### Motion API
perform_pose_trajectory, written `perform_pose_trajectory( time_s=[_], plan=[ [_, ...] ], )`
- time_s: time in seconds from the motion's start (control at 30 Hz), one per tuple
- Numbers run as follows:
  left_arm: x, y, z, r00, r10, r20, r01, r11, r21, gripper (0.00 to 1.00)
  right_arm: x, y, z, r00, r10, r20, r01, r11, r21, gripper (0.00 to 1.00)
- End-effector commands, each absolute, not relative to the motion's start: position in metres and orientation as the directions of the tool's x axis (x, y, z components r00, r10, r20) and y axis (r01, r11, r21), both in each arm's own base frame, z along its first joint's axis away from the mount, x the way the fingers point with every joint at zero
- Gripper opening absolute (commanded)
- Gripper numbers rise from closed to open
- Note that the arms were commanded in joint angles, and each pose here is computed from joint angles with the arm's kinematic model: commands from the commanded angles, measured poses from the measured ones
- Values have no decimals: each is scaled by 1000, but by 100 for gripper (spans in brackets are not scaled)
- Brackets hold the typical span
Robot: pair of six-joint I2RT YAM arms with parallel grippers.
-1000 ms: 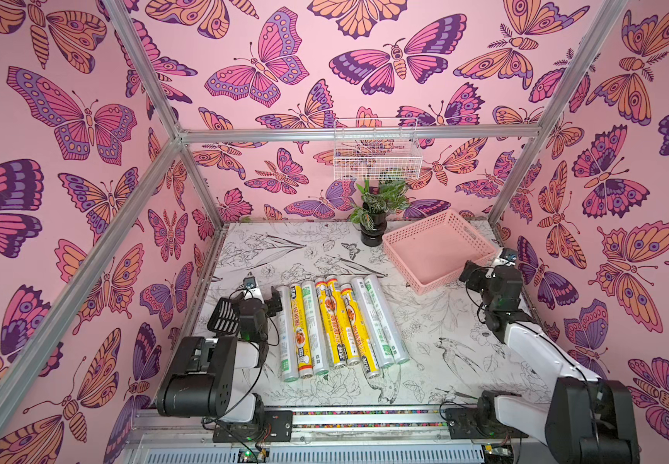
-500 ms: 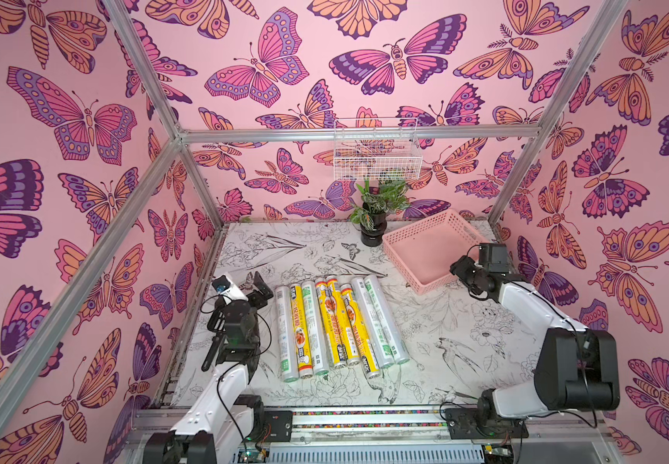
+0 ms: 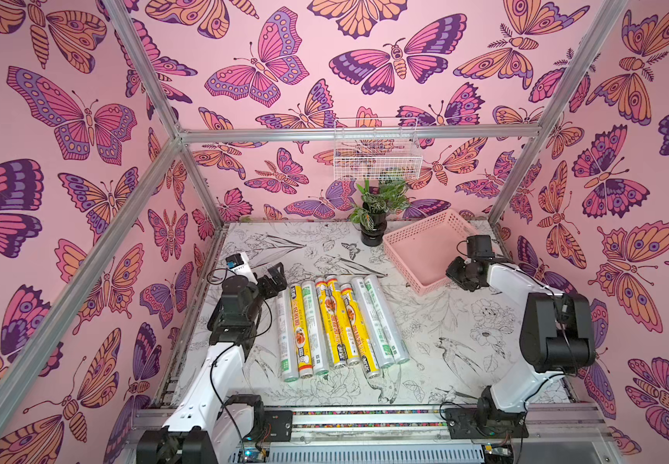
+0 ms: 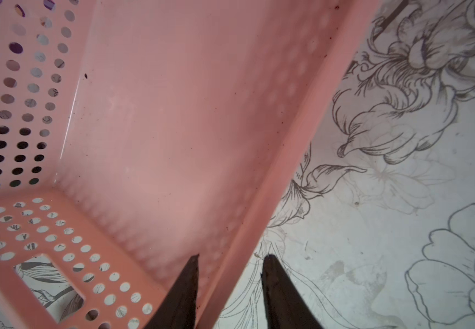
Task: Put the plastic wrap into the basket
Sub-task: Move the basket to the center of the board.
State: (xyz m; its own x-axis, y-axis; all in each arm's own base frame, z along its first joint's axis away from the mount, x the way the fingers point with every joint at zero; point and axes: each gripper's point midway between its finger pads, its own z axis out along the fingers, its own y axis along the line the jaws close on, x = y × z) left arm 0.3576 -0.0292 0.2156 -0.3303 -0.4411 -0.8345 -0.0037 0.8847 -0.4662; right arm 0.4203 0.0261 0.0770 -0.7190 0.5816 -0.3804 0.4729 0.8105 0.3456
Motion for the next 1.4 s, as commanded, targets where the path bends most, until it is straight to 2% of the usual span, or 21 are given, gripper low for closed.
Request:
perform_pose_trajectory(
  time_s=[0.0, 0.2, 0.33, 0.53, 0.6, 0.7, 0.77, 0.87, 1.03, 1.13, 1.37],
  plan=[
    [358, -51, 217, -406, -394, -825, 84, 883, -462, 100, 393, 7, 73, -755, 531, -385, 497, 846, 193, 40],
    [363, -67, 216, -437, -350, -829, 119, 891, -439, 100, 357, -30, 79, -749, 507, -427, 541, 839, 47, 41],
    [366, -77, 212, -468, -311, -827, 146, 896, -419, 100, 333, -66, 91, -706, 539, -460, 617, 787, -24, 43],
    [365, -86, 205, -503, -271, -820, 162, 903, -398, 100, 320, -95, 119, -605, 601, -523, 695, 718, 21, 45],
    [365, -89, 204, -510, -259, -820, 169, 905, -391, 100, 327, -88, 138, -574, 612, -544, 679, 727, 101, 45],
    [365, -95, 205, -517, -249, -819, 181, 903, -389, 100, 350, -55, 168, -545, 620, -564, 569, 768, 294, 46],
    [366, -100, 206, -523, -240, -818, 193, 901, -388, 100, 367, -21, 183, -580, 586, -566, 475, 808, 349, 47],
    [368, -110, 207, -533, -231, -814, 211, 895, -393, 100, 393, 34, 187, -674, 472, -568, 346, 882, 321, 50],
    [369, -127, 208, -563, -229, -794, 235, 877, -420, 100, 436, 101, 154, -789, 353, -503, 233, 929, 286, 48],
    [366, -137, 207, -578, -225, -785, 251, 866, -433, 100, 455, 124, 135, -837, 296, -461, 196, 947, 253, 48],
    [359, -143, 199, -602, -208, -771, 255, 865, -432, 100, 478, 139, 98, -890, 233, -391, 166, 966, 199, 46]
  ],
)
